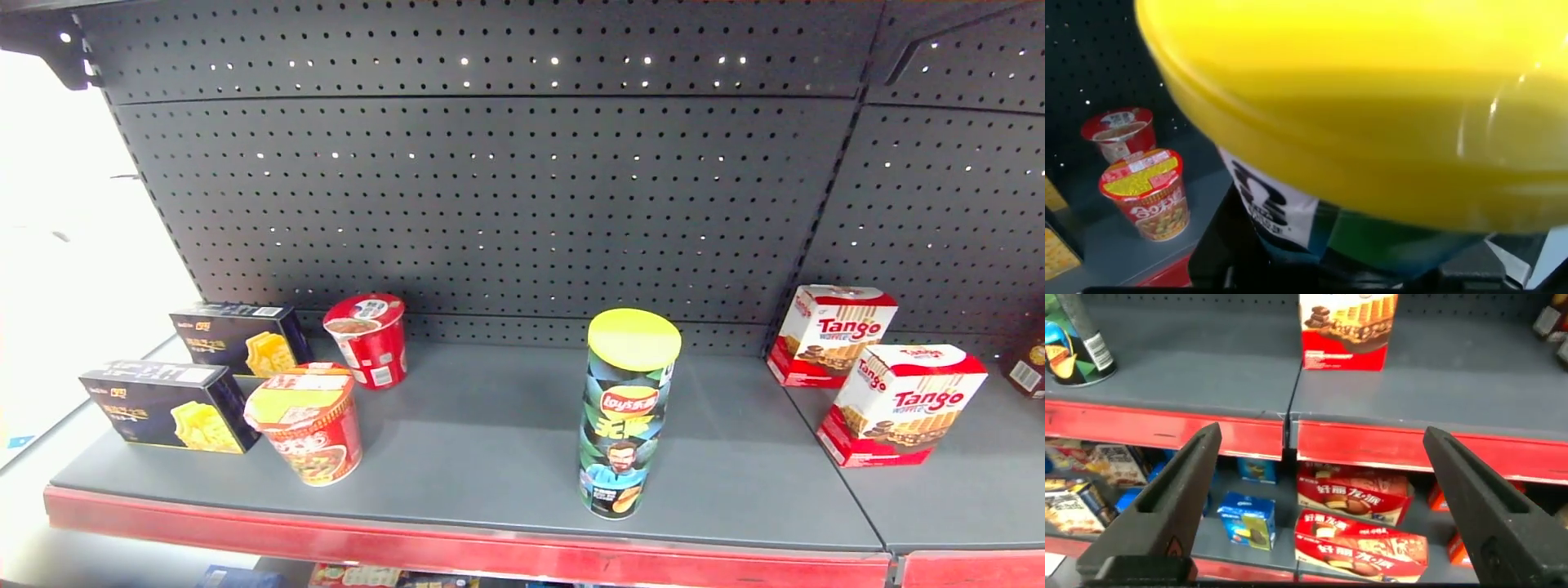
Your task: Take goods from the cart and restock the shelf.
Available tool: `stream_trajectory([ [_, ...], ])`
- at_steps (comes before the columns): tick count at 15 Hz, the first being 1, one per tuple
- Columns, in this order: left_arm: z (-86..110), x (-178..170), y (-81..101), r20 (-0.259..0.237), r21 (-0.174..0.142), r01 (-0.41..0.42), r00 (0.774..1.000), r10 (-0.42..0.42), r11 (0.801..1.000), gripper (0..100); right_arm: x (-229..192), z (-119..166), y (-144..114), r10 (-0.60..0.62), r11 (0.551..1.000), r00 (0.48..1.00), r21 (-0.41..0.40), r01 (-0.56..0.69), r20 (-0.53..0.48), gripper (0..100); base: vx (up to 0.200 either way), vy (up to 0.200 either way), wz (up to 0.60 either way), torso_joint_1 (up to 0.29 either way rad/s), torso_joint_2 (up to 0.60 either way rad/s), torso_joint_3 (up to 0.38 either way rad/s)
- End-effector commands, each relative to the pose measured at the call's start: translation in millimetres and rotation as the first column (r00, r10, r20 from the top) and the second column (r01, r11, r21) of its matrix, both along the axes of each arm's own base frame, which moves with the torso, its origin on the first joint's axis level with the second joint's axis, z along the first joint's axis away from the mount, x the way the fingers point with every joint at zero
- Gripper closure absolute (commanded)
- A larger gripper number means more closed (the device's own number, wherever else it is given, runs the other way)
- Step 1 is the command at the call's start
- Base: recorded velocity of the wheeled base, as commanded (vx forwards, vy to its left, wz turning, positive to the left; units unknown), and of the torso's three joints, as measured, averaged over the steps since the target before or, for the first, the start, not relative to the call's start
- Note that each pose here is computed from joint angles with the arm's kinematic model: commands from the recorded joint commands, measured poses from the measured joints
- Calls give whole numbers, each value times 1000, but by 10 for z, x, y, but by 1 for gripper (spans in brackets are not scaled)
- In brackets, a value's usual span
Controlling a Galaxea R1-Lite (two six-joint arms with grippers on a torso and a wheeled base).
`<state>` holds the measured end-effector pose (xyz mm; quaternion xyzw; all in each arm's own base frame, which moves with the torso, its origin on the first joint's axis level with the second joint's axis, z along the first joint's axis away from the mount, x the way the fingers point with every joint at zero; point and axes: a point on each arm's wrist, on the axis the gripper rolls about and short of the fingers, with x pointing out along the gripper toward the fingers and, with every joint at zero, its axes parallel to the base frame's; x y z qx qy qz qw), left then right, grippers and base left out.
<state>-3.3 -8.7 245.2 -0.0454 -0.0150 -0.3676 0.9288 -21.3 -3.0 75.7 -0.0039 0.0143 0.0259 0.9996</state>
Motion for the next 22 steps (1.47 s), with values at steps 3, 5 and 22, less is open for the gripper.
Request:
stream_trajectory([
  [3,-34,29,-10,-27,6,1,1000,-1,1000,100,4,1,1,2,1000,1000,-1,-2,-5,0,0,0,-600,9,1,4],
  [5,-27,35,-12,-25,6,3,1000,-3,1000,100,4,1,1,2,1000,1000,1,-2,-5,0,0,0,0,0,0,0],
  [22,290,1679,-523,-130,25,-11,991,14,1000,100,4,1,1,2,1000,1000,1,-2,-5,0,0,0,0,0,0,0],
])
